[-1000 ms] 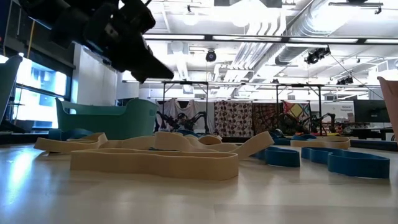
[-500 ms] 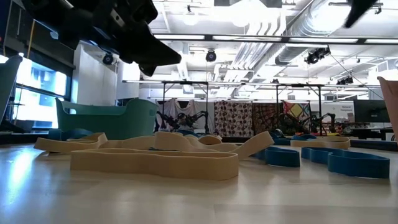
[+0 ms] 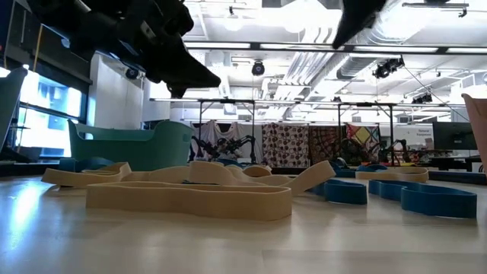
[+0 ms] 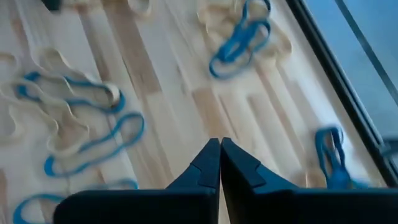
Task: Sort rubber bands into baskets
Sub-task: Put the brown rubber band into the green bin
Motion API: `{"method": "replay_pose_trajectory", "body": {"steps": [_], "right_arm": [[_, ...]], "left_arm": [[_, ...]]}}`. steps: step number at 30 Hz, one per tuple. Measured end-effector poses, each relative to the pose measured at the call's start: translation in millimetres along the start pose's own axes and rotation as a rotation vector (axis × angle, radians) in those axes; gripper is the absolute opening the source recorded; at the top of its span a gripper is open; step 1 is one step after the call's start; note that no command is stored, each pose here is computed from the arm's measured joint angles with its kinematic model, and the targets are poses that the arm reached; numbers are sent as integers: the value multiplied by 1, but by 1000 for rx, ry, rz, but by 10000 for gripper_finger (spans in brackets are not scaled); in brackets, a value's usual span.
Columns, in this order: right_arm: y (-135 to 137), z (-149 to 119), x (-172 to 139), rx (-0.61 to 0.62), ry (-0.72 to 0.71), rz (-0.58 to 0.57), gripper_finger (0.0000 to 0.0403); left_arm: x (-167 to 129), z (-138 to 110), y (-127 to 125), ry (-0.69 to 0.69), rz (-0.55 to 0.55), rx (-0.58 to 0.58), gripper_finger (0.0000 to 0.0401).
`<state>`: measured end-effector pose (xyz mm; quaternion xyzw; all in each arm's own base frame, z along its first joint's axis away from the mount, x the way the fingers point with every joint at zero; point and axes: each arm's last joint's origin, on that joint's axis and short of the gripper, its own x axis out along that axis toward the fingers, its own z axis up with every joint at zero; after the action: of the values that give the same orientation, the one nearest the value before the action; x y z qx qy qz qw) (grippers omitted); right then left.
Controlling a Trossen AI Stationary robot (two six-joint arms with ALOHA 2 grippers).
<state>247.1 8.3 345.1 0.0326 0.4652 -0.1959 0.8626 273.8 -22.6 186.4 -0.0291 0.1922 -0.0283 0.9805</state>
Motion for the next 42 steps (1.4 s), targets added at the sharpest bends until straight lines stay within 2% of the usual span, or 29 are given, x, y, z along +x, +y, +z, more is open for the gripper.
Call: {"method": "replay_pose_trajectory", "body": {"steps": [4,7,10,14,20,27,31,42], "right_arm": [[-13,9,15,-46,-63,-4,0],[-18,6,37,-71,-90,18,0],[-19,-3,66,-78,-132,81,0],[-19,-19,97,-67,-205,92,0],[-17,-37,123,-26,-348,101,0],[-8,-45,129,9,-429,135,0],[1,-45,125,19,-457,152,0],[28,-50,115,-6,-491,175,0]], "left_arm": [[1,2,6,37,70,-3,1],[2,9,14,90,104,15,0],[2,14,25,136,133,32,0],[1,19,41,183,149,39,0],[3,20,62,234,160,49,0],[21,12,82,355,157,70,0],[37,10,91,400,211,102,12],[65,-3,113,528,387,193,121]]}}
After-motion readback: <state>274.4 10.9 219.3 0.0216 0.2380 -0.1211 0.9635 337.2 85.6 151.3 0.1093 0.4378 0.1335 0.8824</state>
